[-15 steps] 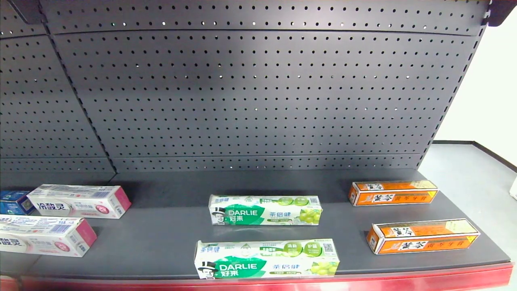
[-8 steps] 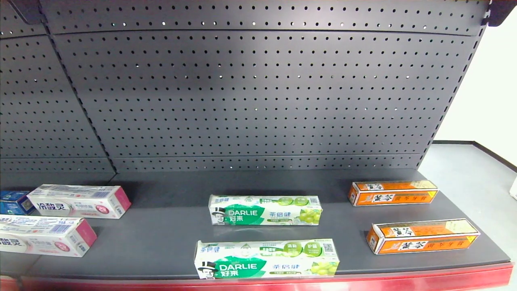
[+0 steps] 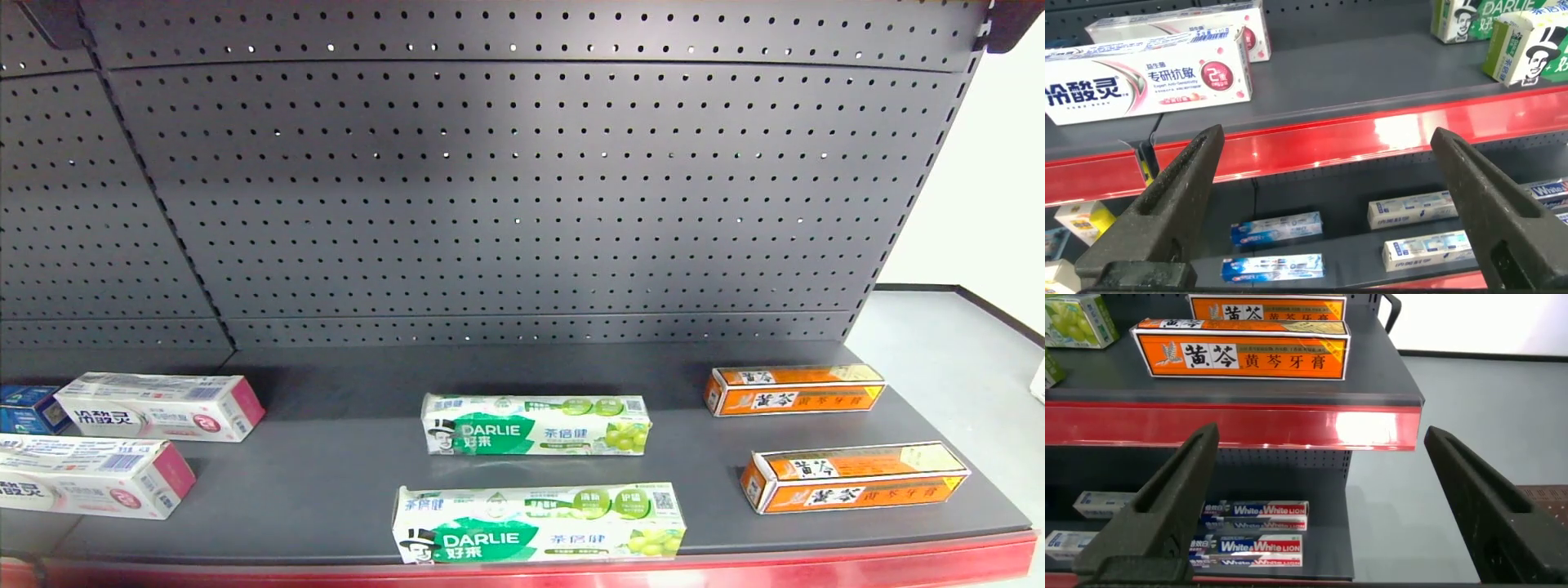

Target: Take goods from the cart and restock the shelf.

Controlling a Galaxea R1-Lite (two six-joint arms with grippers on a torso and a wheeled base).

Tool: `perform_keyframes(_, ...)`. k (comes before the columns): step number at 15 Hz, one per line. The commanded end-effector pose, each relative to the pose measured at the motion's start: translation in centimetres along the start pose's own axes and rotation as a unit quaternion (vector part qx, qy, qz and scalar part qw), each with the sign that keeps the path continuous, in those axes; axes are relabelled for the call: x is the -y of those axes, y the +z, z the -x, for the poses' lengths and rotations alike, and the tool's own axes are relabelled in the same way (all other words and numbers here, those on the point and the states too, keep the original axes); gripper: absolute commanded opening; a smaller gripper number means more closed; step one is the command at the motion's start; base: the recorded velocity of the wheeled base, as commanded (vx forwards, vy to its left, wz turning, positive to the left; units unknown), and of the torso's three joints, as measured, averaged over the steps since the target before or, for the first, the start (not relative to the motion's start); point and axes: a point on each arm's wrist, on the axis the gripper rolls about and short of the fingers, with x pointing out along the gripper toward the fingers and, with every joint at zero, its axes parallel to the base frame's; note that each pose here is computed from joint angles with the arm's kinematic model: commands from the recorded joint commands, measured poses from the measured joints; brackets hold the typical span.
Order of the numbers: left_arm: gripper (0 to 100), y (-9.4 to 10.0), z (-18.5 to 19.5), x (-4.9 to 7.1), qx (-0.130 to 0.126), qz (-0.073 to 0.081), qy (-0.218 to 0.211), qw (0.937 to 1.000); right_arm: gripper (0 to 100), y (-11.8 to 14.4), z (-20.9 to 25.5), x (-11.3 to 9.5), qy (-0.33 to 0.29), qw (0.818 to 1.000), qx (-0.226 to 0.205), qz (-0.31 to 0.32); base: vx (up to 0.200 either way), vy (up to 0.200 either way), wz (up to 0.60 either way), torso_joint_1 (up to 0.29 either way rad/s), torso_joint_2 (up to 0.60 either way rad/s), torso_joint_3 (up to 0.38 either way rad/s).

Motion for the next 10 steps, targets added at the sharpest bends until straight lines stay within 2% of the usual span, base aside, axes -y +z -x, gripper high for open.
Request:
perform_keyframes(1, 100, 0.0, 0.01, 0.0, 0.0, 0.0, 0.0, 1.0, 100, 0.0, 0.0, 0.0, 0.001, 1.0, 0.0, 0.0, 0.0, 0.0, 0.0, 0.0, 0.0, 0.0)
perform_keyframes(10, 100, 0.0, 0.01, 0.0, 0.0, 0.0, 0.0, 1.0, 100, 0.0, 0.0, 0.0, 0.0, 1.0, 0.0, 0.0, 0.0, 0.0, 0.0, 0.0, 0.0, 0.0)
